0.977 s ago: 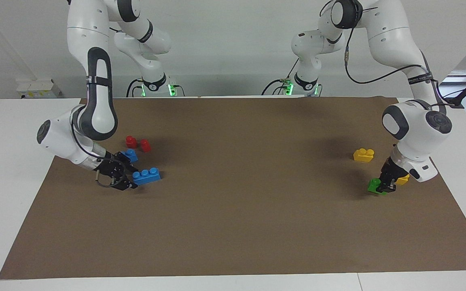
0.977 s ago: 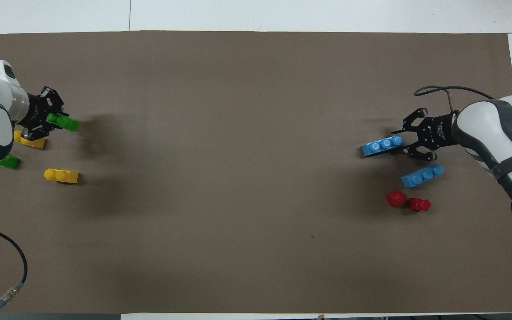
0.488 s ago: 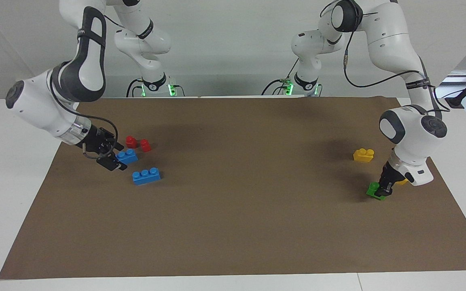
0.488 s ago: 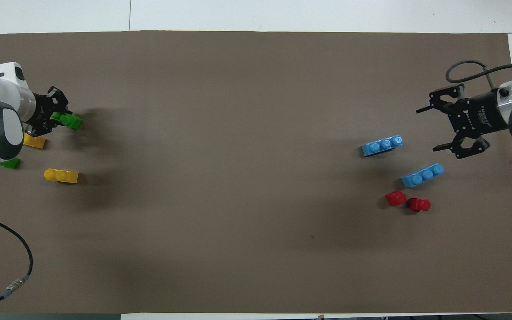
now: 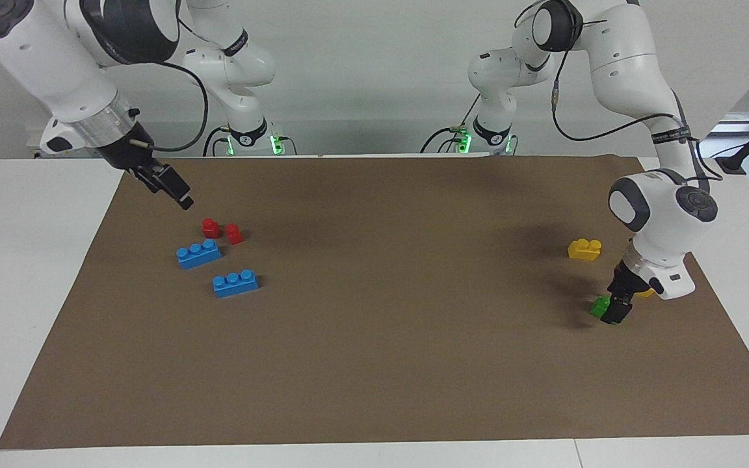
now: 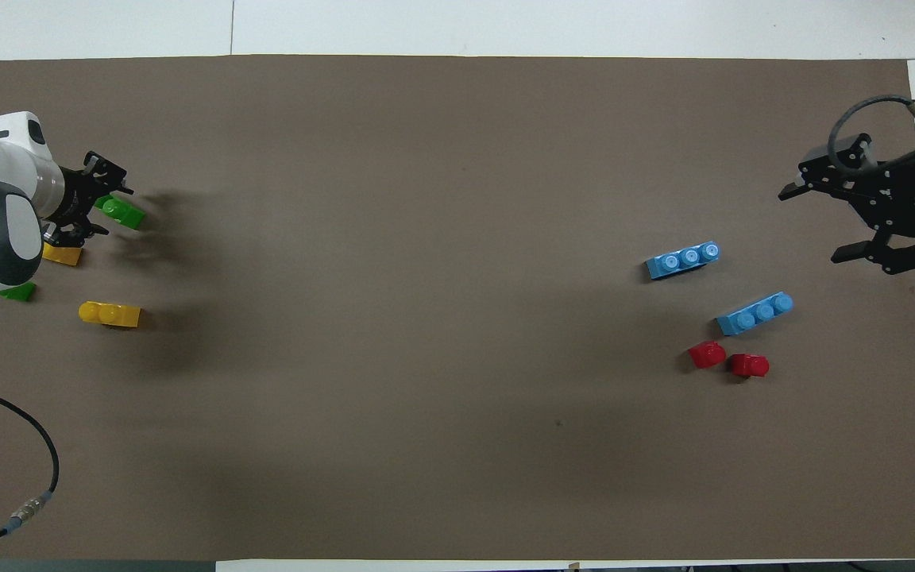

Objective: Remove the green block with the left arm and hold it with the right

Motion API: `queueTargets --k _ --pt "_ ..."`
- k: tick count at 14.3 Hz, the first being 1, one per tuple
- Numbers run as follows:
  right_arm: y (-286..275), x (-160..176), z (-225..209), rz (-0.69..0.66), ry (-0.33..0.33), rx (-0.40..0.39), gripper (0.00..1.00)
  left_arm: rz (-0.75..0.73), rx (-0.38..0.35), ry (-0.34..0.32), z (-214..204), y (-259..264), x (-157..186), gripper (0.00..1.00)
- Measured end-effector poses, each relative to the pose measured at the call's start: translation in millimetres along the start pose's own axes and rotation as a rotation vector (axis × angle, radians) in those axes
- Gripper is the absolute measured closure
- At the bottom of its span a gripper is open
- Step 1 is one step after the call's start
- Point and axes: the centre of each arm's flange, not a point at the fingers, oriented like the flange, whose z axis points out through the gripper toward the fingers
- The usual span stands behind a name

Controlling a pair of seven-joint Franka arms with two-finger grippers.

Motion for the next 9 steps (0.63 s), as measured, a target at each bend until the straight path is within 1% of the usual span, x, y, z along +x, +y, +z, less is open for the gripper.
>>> queueTargets --k 2,4,6,7,9 --pt "3.1 -11.6 -18.8 -0.176 0.024 -0.026 0.0 0.008 -0.019 0.013 -14.4 6.5 1.3 0.0" --pt "14.8 -12.2 -28.2 -0.327 0.037 -0.051 0.0 0.034 -0.028 0.016 -40.4 15.4 -4.1 0.0" --pt "24.6 -7.9 -29.9 -0.398 0.045 -0.091 0.0 0.099 -0.03 0.011 -75.7 25.1 -19.5 0.0" --pt "26.0 -7.9 -29.6 -0.413 0.043 -0.114 0.0 0.137 -0.028 0.007 -95.2 28.3 -28.7 0.0" --pt "24.4 -10.4 -27.9 -0.424 0.03 -0.129 0.0 0.226 -0.017 -0.002 -132.5 28.6 -44.3 0.0"
